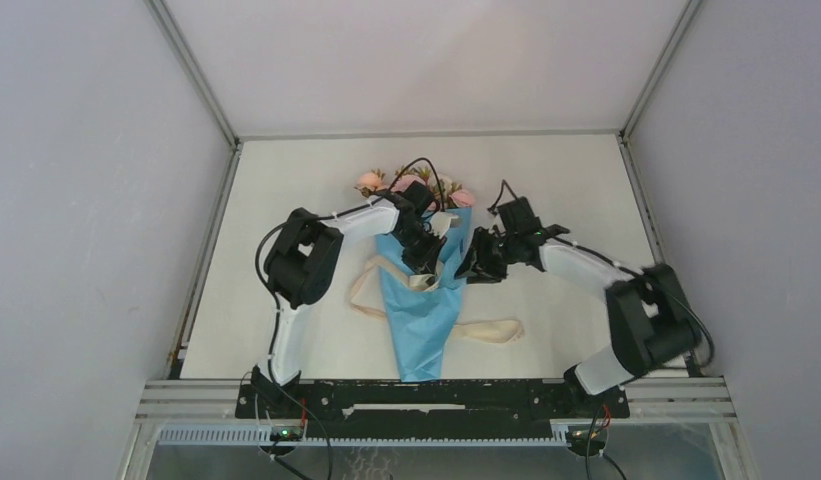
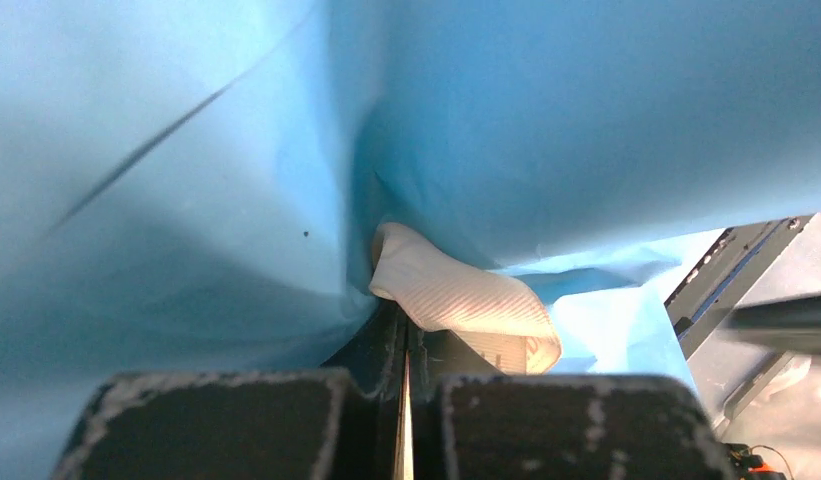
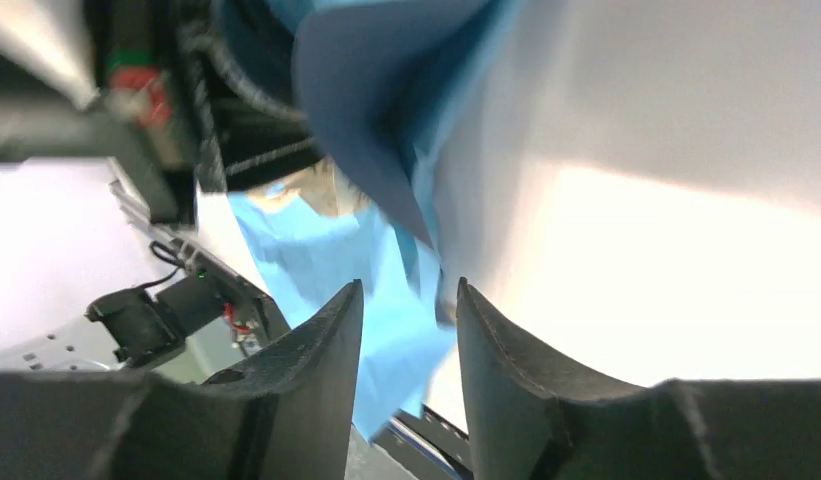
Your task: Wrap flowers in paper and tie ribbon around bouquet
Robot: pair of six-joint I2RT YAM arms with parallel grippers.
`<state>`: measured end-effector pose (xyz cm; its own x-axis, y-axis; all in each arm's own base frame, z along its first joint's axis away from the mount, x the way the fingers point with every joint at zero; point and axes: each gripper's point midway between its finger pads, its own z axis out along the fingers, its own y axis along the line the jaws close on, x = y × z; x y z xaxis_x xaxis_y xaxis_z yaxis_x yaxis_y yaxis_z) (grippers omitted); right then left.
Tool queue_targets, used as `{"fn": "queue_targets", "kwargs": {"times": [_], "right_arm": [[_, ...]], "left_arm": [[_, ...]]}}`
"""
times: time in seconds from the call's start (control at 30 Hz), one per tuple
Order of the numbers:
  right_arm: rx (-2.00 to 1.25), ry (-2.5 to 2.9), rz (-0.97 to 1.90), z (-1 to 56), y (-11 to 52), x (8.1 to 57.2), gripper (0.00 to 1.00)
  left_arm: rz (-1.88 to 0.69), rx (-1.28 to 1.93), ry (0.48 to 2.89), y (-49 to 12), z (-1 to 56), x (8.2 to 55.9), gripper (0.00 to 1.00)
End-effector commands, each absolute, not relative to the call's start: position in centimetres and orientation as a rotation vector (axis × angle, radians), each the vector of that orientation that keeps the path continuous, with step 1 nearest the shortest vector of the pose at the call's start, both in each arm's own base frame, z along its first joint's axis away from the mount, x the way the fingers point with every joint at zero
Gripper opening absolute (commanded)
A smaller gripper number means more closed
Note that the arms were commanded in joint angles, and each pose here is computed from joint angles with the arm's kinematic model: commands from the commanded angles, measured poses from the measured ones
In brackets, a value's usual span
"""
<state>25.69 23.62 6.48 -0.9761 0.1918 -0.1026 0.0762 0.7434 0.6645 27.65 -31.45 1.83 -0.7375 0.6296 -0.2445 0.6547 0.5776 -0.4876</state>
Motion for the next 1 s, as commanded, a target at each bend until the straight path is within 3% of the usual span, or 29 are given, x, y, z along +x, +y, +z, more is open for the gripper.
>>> {"fn": "queue_targets", "kwargs": {"times": [0.0, 0.13, 0.3, 0.5, 0.63, 0.8, 0.97], "right_arm": [[0.162, 2.791, 0.648, 9.5, 16.5, 23.3, 0.51], [0.295, 2.843, 0.431, 9.5, 11.6, 19.9, 0.57], [0.389, 2.961, 0.428, 6.2, 10.7, 17.8, 0.68], [0.364, 3.090, 0.412, 3.1, 11.5, 17.3, 0.67], [0.316, 3.149, 0.409, 2.1, 12.0, 16.4, 0.52], [0.330, 3.127, 0.472, 2.7, 12.1, 16.8, 0.03], [0.433, 2.942, 0.482, 6.1, 9.7, 20.2, 0.00]], "left_arm": [[-0.730, 1.129, 2.772, -29.4, 0.0, 28.1, 0.00], [-0.742, 1.126, 2.770, -29.5, 0.1, 28.0, 0.00], [-0.750, 1.120, 2.758, -29.7, 0.6, 28.1, 0.00], [-0.751, 1.118, 2.738, -29.7, 1.4, 28.2, 0.00], [-0.739, 1.115, 2.717, -29.7, 2.0, 28.5, 0.00], [-0.724, 1.119, 2.710, -29.7, 2.2, 28.8, 0.00], [-0.693, 1.124, 2.707, -29.4, 2.0, 29.1, 0.00]]}}
